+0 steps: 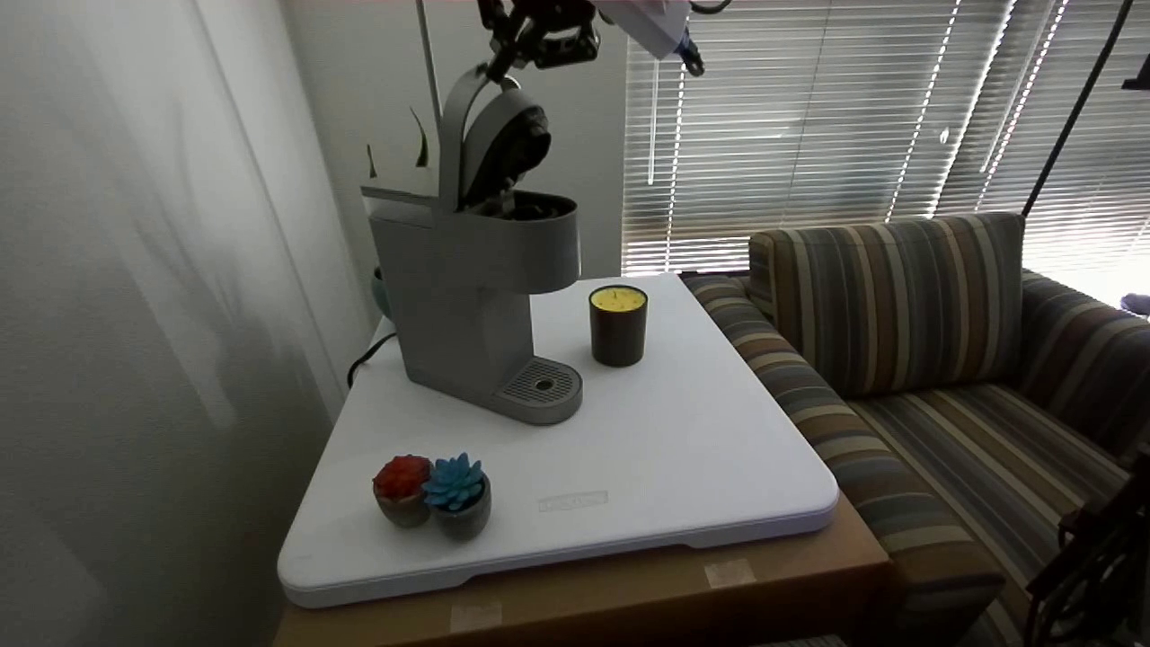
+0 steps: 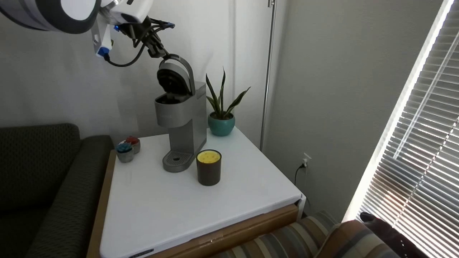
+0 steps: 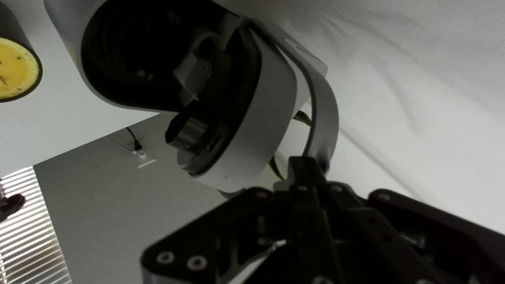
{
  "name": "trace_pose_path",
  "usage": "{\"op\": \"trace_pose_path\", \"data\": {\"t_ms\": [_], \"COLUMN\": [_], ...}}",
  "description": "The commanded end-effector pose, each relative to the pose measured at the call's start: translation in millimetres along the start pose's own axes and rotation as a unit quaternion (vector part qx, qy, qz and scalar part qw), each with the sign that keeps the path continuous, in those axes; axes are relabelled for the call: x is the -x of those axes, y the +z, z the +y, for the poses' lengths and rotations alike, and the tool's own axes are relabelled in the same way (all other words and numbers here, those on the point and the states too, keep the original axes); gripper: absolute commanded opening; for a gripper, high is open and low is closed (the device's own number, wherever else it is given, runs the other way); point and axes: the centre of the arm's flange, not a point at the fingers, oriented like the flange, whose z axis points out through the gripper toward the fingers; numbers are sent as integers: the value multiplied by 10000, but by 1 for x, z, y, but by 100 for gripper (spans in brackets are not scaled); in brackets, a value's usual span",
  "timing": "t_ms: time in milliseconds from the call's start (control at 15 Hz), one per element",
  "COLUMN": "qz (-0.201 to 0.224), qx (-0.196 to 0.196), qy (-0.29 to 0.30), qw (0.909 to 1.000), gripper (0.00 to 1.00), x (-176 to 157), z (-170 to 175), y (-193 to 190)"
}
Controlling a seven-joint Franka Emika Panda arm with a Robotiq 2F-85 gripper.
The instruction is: Open the coffee maker lid
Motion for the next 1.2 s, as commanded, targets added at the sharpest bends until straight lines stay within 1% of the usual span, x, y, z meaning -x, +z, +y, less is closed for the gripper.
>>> {"op": "trace_pose_path", "data": {"t_ms": [0, 267, 533, 667, 800, 867, 933, 1067, 1133], "qz": [-103, -31, 40, -13, -229, -448, -695, -1189, -1415], "qx": [163, 295, 682, 856, 1066, 1187, 1372, 1557, 1659], "qy": [-13, -65, -152, -225, -511, -645, -788, -949, -1071], "qw": [9998, 9995, 9976, 9961, 9927, 9898, 9850, 9760, 9701], "gripper": [0, 0, 0, 0, 0, 0, 0, 0, 0], "x": [-2, -9, -26, -35, -42, -45, -48, -52, -53], "z": [13, 6, 17, 21, 21, 19, 18, 17, 15], "y": [23, -13, -30, -39, -50, -56, -62, -75, -82]}}
